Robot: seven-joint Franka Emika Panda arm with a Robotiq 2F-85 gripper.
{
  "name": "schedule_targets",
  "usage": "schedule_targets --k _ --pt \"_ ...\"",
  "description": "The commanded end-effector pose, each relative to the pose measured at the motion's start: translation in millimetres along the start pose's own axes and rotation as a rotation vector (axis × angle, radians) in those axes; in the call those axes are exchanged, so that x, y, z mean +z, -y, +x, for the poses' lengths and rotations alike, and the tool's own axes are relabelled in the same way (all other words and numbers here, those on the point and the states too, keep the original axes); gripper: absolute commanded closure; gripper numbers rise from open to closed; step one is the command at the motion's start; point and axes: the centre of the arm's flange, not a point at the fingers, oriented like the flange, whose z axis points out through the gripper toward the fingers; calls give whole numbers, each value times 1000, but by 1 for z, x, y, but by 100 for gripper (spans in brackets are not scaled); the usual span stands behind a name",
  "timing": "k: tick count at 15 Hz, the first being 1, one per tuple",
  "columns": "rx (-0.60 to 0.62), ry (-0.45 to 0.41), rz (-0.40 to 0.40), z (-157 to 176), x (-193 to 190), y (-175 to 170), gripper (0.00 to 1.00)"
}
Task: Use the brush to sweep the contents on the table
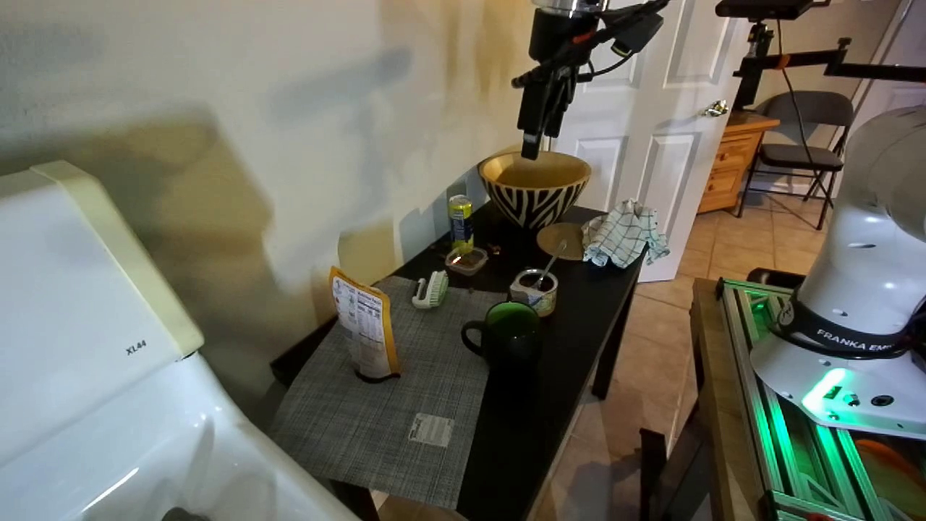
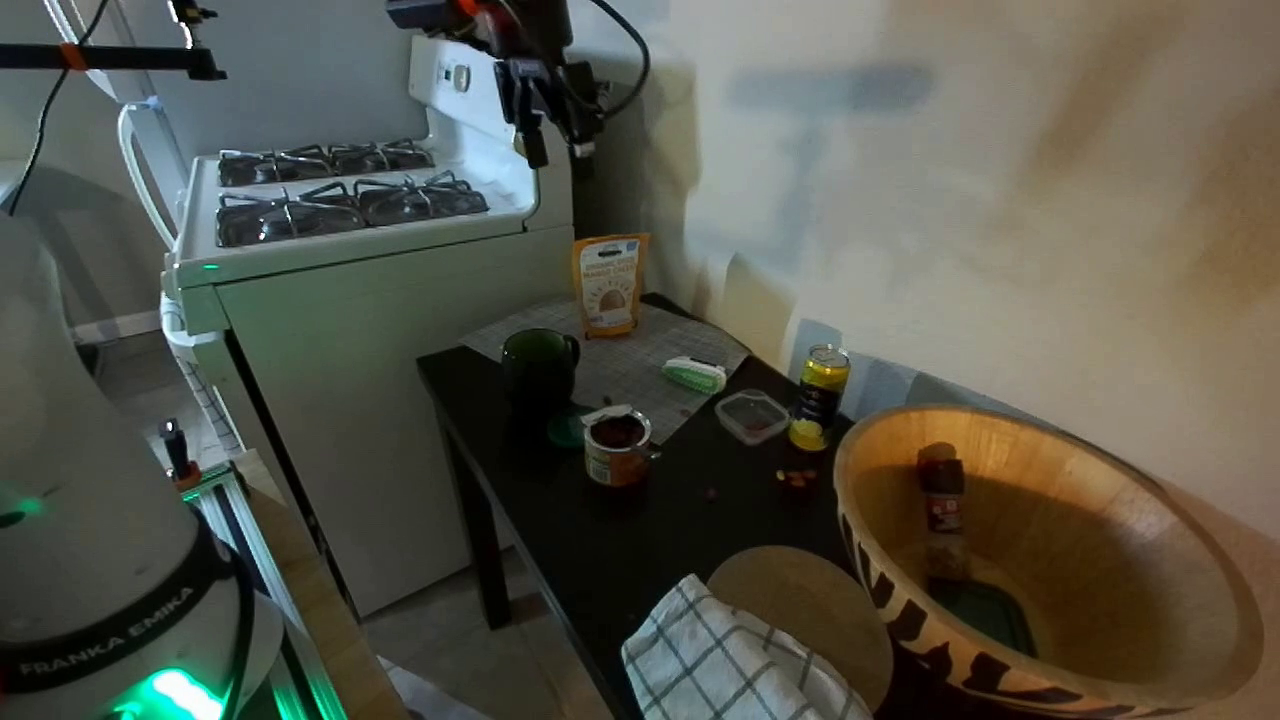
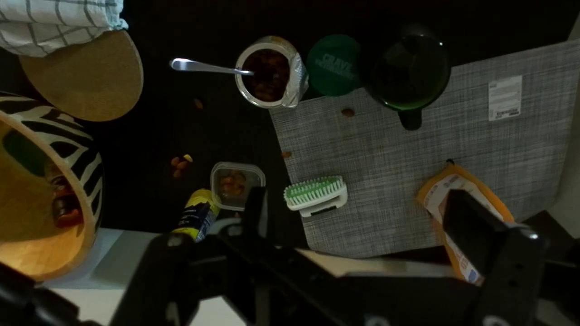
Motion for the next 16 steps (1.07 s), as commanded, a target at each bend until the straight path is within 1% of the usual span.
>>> schedule_targets --k 1,2,3,4,6,7,8,9,12,13,14,15,16 --pt "-72 143 20 57 38 -50 0" --pt "-59 180 -35 81 49 -64 0" --pt "-60 214 -44 87 62 -76 0" --pt "-61 248 -51 104 72 -82 0" --pt "-60 285 -63 122 90 -77 0" --pt "-40 230 -38 85 83 -84 0" --pt "-42 242 -39 94 91 -83 0" --pt "-43 249 -39 96 95 -83 0" --pt "-41 235 -39 95 88 -84 0" --pt "26 224 -48 88 86 -84 0" --pt "74 224 -54 87 98 -78 0" --pt "112 214 -48 92 113 -73 0" --pt "130 222 -21 98 131 -67 0"
